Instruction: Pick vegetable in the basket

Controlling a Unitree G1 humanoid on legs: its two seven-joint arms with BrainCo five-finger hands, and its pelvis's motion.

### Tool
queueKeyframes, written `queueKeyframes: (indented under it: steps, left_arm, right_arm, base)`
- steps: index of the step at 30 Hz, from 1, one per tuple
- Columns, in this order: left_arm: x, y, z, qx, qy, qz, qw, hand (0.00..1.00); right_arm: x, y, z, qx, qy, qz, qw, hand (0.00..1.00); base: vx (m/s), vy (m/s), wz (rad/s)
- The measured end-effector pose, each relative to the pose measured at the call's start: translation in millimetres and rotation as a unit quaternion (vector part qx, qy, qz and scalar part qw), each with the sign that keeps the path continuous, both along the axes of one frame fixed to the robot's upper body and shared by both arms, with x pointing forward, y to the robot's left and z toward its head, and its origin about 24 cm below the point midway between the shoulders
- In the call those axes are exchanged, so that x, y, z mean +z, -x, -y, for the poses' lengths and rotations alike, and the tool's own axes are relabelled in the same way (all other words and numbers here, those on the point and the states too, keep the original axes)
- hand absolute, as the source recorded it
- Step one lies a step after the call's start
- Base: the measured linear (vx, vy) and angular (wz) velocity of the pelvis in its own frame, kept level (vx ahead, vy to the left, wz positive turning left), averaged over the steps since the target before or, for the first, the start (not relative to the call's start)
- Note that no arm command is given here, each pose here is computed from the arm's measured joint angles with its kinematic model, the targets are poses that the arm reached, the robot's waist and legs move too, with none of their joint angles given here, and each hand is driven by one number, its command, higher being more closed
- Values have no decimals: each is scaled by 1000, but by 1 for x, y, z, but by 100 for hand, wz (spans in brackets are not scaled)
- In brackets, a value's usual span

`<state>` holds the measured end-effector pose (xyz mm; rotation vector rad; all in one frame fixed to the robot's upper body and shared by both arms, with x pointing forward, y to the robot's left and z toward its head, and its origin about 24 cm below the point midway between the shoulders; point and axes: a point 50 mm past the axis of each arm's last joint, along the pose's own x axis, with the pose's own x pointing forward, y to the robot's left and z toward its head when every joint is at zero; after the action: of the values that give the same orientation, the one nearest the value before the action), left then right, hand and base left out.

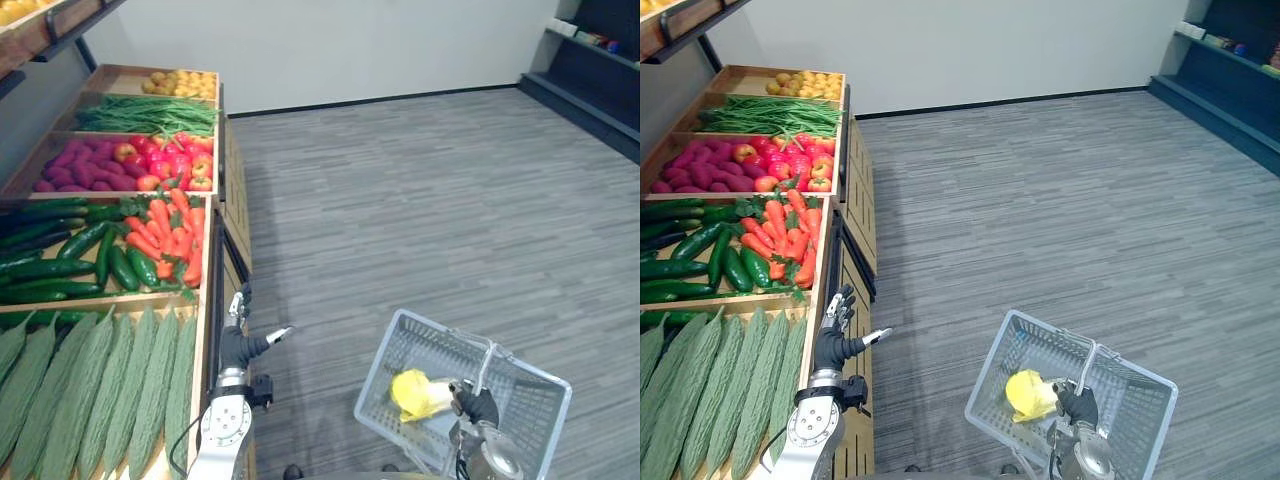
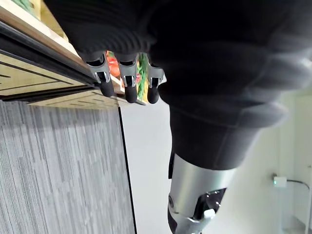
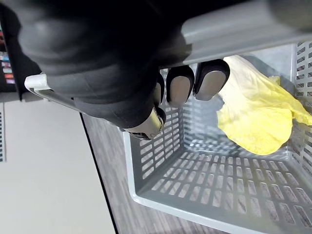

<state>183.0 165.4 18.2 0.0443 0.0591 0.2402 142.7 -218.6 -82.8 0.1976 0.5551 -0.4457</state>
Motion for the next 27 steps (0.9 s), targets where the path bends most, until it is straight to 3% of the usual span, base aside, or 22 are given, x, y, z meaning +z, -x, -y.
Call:
queueKeyframes:
  steps: [4,7,13,17,23,27]
  left_arm:
    - [10,-3,-2,9,4,23,1000,0]
    - [20,-10,5,7,12,52,999,0]
    - [27,-23,-6,27,-13,73,997,0]
    - [31,-30,-2,21,-15,84,996,0]
    - [22,-24,25,1,35,66,997,0]
    - [25,-25,25,2,38,74,997,0]
  right_arm:
    - [3,-4,5,-11,15,3,1000,100]
    - [18,-17,26,-33,58,27,997,100]
    - [35,-45,26,-27,73,74,994,100]
    - [29,-30,27,-17,84,45,995,100]
    - [46,-42,27,27,112,70,991,100]
    - [52,-43,26,25,121,82,989,100]
  base:
    - [110,57,22]
    - [-39,61,34]
    - [248,-49,21]
    - [460,-247,47]
    - [613,-260,22]
    - [440,-88,41]
